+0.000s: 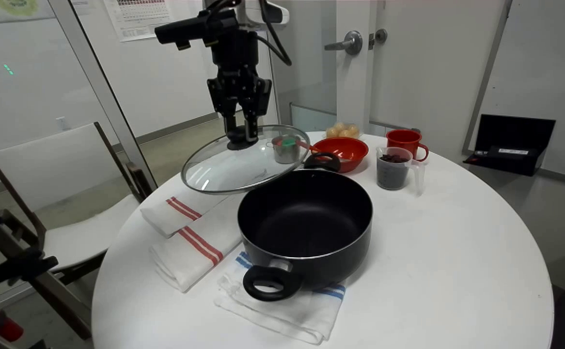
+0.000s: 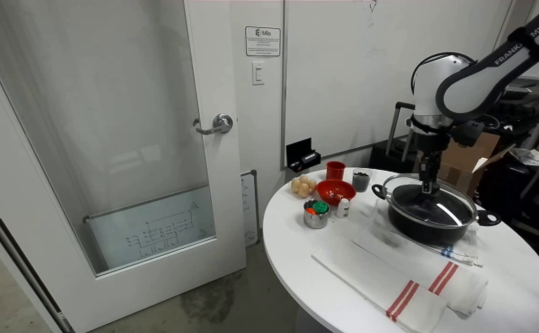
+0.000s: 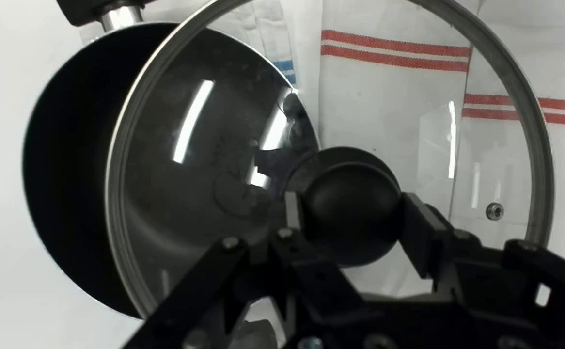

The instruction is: Put the lid on the pot

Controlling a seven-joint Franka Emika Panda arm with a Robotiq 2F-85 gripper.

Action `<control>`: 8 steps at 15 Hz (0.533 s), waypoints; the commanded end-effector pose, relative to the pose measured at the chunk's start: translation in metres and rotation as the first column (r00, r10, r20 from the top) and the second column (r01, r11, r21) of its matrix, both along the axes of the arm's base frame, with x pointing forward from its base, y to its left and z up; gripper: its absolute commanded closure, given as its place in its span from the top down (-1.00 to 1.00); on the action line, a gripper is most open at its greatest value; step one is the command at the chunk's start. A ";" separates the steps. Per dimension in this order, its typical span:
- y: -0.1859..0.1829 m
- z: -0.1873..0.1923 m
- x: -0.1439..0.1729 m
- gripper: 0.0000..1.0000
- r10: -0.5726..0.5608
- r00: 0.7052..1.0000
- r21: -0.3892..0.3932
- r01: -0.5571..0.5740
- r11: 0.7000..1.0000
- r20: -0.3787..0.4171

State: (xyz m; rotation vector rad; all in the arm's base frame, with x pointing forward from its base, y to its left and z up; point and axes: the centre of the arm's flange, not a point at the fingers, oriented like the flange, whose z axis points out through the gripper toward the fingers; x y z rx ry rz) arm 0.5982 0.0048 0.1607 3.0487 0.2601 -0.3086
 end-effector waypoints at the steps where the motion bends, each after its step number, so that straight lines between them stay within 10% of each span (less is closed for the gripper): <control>1: -0.034 0.016 -0.012 -0.49 -0.088 0.996 0.031 0.087 0.996 0.026; 8: -0.086 0.006 -0.007 -0.49 -0.217 0.976 0.083 0.215 0.973 0.019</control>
